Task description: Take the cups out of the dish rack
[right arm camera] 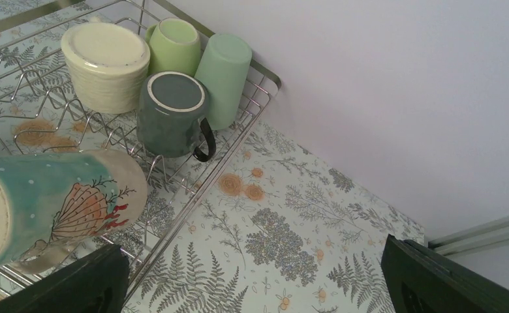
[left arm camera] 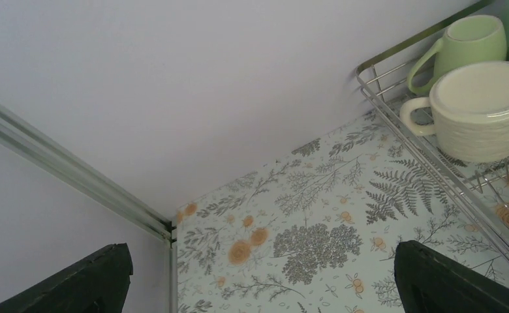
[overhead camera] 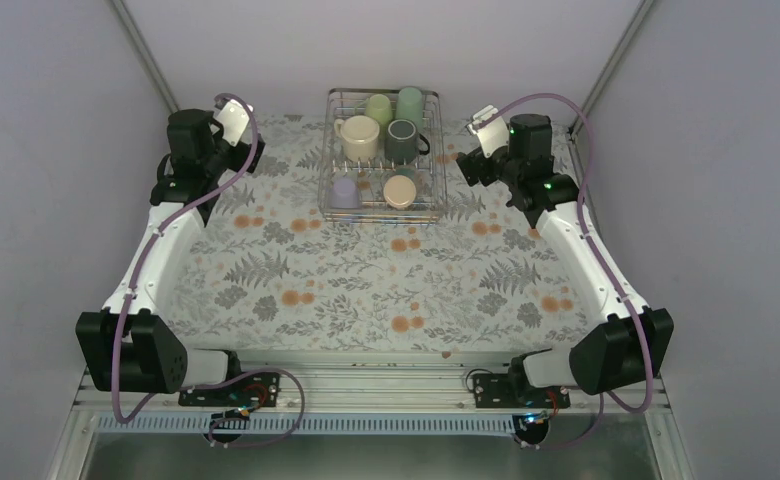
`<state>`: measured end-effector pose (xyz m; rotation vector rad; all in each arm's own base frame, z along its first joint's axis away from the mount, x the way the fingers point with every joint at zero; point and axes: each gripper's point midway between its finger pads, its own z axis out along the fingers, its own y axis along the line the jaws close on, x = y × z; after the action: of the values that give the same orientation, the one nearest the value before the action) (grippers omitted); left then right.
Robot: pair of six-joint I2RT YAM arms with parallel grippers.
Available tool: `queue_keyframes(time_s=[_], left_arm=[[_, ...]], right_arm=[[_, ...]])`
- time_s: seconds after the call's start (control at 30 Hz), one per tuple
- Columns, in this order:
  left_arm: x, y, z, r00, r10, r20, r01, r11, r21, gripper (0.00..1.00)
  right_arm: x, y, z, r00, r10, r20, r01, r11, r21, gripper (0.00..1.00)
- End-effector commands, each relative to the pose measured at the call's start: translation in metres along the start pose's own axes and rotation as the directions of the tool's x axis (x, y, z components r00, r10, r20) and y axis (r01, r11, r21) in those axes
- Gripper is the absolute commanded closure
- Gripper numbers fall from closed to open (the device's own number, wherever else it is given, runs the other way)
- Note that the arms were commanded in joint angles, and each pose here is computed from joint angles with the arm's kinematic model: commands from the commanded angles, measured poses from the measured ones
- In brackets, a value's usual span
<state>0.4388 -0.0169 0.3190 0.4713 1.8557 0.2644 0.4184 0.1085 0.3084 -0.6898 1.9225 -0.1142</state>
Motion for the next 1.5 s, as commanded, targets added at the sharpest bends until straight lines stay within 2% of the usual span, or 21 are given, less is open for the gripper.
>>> queue_keyframes(time_s=[0.0,0.13,0.43,0.63,0.7,1.1,1.27,1.37,1.47], left_arm=[[-0.005,0.006,-0.004,1.000,-0.006,0.026,0.007,0.999,-0.037,0.00],[-0.005,0.005,-0.004,1.000,-0.007,0.026,0.008,0.999,-0.033,0.00],[-0.008,0.005,-0.005,0.999,0.001,0.042,0.001,0.999,-0.032,0.00],[-0.011,0.003,-0.002,0.999,0.005,0.047,-0.004,1.000,-0.013,0.00],[-0.012,0.002,-0.001,0.999,0.001,0.044,-0.001,1.000,-0.008,0.00],[0.002,0.002,0.005,1.000,0.007,0.021,-0.006,1.000,-0.031,0.00],[0.005,0.001,0.007,1.000,0.008,0.014,-0.008,0.999,-0.032,0.00],[0.007,0.000,0.008,1.000,0.004,0.013,-0.004,0.999,-0.034,0.00],[0.009,0.000,0.008,1.000,-0.003,0.015,0.004,0.999,-0.033,0.00]], right_arm=[[-0.001,-0.001,0.001,1.000,0.017,0.005,-0.017,1.000,-0.001,0.00],[-0.003,-0.001,0.000,1.000,0.015,0.002,-0.015,1.000,-0.006,0.00],[0.000,0.016,0.004,0.997,-0.076,-0.032,0.077,0.997,0.023,0.00],[-0.003,0.109,0.010,0.948,-0.313,-0.060,0.309,0.949,-0.067,0.00],[-0.001,0.130,0.017,0.932,-0.356,-0.066,0.350,0.933,-0.089,0.00],[0.015,0.191,0.070,0.914,-0.380,-0.143,0.351,0.916,-0.196,0.00],[0.014,0.204,0.075,0.914,-0.377,-0.147,0.343,0.915,-0.213,0.00],[0.020,0.200,0.084,0.907,-0.384,-0.174,0.359,0.920,-0.159,0.00],[0.023,0.182,0.095,0.895,-0.391,-0.213,0.393,0.919,-0.034,0.00]])
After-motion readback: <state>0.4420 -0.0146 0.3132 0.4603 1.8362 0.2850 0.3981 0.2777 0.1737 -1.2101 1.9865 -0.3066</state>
